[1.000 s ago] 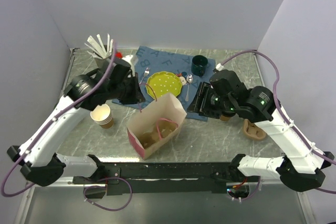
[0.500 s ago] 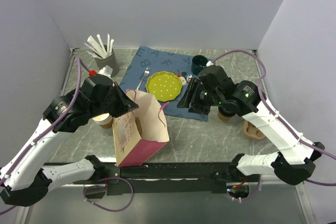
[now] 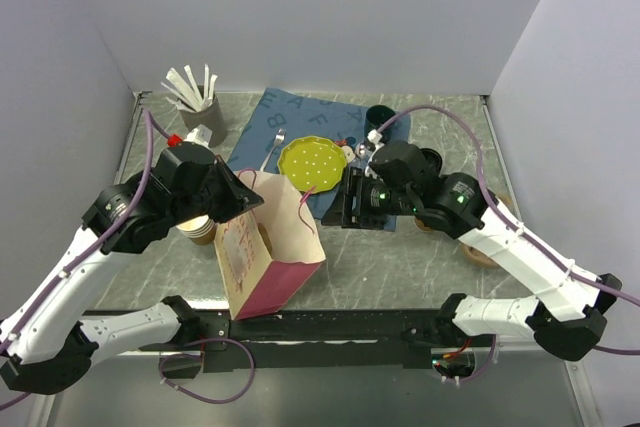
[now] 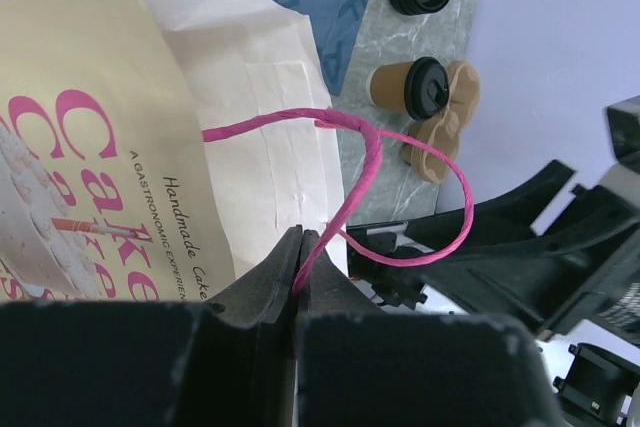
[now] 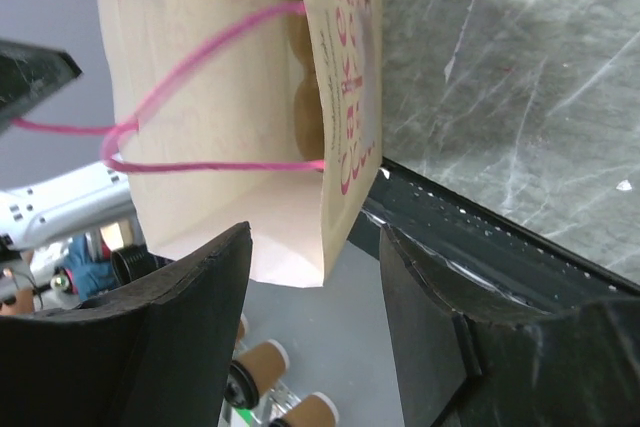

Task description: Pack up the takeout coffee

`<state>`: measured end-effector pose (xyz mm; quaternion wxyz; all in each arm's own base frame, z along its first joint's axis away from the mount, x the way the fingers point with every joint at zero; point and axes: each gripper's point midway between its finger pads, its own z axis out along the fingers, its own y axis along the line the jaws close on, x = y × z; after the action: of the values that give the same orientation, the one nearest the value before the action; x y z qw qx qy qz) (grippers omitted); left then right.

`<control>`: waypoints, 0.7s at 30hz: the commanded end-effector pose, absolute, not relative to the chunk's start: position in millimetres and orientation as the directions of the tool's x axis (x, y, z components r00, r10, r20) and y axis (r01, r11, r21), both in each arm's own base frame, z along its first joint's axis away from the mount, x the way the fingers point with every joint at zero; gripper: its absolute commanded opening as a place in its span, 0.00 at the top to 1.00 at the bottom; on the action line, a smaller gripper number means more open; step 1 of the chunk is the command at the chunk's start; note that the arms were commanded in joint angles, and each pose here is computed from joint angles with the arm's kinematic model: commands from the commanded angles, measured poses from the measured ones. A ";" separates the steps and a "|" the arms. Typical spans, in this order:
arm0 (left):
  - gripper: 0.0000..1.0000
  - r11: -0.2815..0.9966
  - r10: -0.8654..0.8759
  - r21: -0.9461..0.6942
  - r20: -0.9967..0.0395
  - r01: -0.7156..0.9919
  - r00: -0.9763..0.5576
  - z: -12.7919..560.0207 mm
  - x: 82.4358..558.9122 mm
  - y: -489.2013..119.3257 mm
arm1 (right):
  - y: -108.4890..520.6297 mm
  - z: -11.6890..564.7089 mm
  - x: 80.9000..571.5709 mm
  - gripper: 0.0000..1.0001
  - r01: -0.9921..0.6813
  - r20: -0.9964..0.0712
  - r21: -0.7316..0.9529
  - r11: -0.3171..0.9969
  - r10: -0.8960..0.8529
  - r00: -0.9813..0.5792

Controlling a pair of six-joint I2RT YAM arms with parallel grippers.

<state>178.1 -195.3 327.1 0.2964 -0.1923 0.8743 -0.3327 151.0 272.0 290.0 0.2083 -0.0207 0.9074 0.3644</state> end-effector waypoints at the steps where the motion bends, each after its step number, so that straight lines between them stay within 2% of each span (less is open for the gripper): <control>1: 0.94 0.672 -0.561 -0.733 -0.413 -0.103 -0.717 347.7 186.3 -198.8 | 290.0 293.8 133.6 0.37 -0.311 -0.426 0.721 0.619 0.041 -0.904; 9: 0.95 0.649 -0.583 -0.751 -0.385 -0.124 -0.715 341.5 183.5 -198.7 | 300.2 259.0 132.1 0.38 -0.319 -0.413 0.639 0.700 -0.038 -0.910; 12: 0.93 0.639 -0.581 -0.761 -0.379 -0.115 -0.721 342.7 183.5 -202.0 | 304.2 254.3 135.7 0.61 -0.337 -0.421 0.604 0.722 -0.071 -0.904; 13: 0.90 0.634 -0.578 -0.766 -0.379 -0.105 -0.723 344.4 183.1 -203.6 | 303.7 253.6 136.4 0.81 -0.344 -0.426 0.591 0.730 -0.080 -0.901; 14: 0.86 0.634 -0.566 -0.769 -0.391 -0.080 -0.726 348.0 182.8 -205.1 | 302.4 259.3 138.9 0.88 -0.358 -0.444 0.580 0.732 -0.084 -0.892; 15: 0.81 0.635 -0.556 -0.771 -0.403 -0.059 -0.727 352.2 182.7 -206.1 | 298.5 261.0 142.6 0.95 -0.392 -0.481 0.547 0.740 -0.106 -0.870; 16: 0.65 0.641 -0.553 -0.767 -0.423 -0.042 -0.718 360.9 181.8 -202.2 | 295.9 264.5 145.4 1.00 -0.416 -0.506 0.526 0.742 -0.120 -0.854; 18: 0.45 0.674 -0.556 -0.739 -0.513 0.007 -0.654 384.4 187.7 -186.9 | 289.8 276.6 148.8 1.00 -0.516 -0.587 0.467 0.718 -0.185 -0.788; 19: 0.28 0.708 -0.540 -0.707 -0.535 -0.006 -0.650 381.6 188.3 -180.9 | 287.5 280.1 149.0 1.00 -0.551 -0.611 0.443 0.708 -0.211 -0.763; 21: 0.23 0.758 -0.504 -0.652 -0.606 0.021 -0.616 392.3 193.2 -170.7 | 280.3 288.1 146.9 1.00 -0.645 -0.667 0.377 0.665 -0.288 -0.687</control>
<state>183.9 -192.2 350.0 0.3344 -0.1715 0.8616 -0.3412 139.7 293.0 250.7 0.2051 -0.1689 0.9109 0.3156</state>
